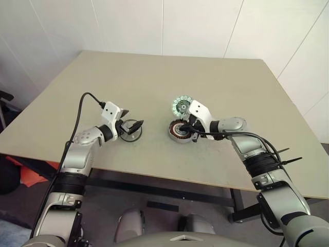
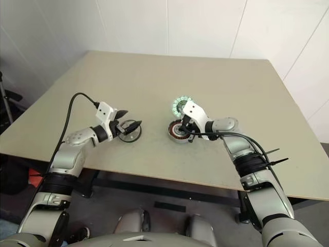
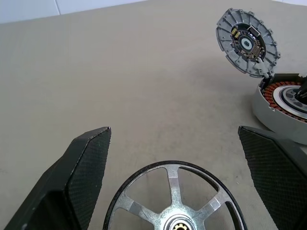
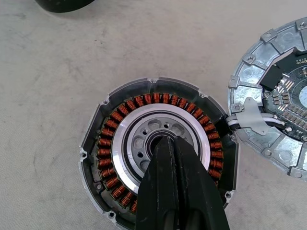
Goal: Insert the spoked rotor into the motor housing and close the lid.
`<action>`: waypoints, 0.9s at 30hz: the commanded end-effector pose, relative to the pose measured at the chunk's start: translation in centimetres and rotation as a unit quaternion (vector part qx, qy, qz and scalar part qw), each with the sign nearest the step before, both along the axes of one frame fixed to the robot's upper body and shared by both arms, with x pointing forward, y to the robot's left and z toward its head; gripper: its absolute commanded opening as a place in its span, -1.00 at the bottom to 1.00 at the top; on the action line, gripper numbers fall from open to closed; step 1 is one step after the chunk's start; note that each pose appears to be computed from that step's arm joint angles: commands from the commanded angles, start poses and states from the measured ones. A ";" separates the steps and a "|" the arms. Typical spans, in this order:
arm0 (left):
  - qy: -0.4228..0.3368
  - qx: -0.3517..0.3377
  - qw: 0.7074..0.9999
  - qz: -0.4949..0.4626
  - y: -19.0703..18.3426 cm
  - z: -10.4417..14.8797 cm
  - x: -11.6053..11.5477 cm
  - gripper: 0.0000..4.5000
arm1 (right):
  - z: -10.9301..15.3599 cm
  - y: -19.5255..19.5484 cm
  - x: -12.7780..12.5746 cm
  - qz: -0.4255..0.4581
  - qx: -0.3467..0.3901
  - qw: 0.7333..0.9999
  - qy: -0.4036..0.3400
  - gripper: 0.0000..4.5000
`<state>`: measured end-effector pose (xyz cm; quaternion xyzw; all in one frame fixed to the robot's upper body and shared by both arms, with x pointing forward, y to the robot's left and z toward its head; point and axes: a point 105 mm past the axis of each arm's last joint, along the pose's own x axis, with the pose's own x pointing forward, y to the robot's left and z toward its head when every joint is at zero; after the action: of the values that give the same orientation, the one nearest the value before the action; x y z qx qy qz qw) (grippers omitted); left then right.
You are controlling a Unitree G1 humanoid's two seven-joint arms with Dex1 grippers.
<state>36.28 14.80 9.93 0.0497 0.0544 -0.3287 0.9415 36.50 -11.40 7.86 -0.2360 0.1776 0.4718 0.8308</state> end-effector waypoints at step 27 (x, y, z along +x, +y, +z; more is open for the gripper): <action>0.130 -0.204 0.965 0.096 4.3 0.1 -1.3 -0.10 | 6.3 -0.1 0.9 -0.007 0.046 0.995 -0.092 -1.00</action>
<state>34.98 18.67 8.85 -0.1862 0.1301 -0.2504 0.9411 37.39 -11.41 12.95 -0.2305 0.1001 0.4542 0.8548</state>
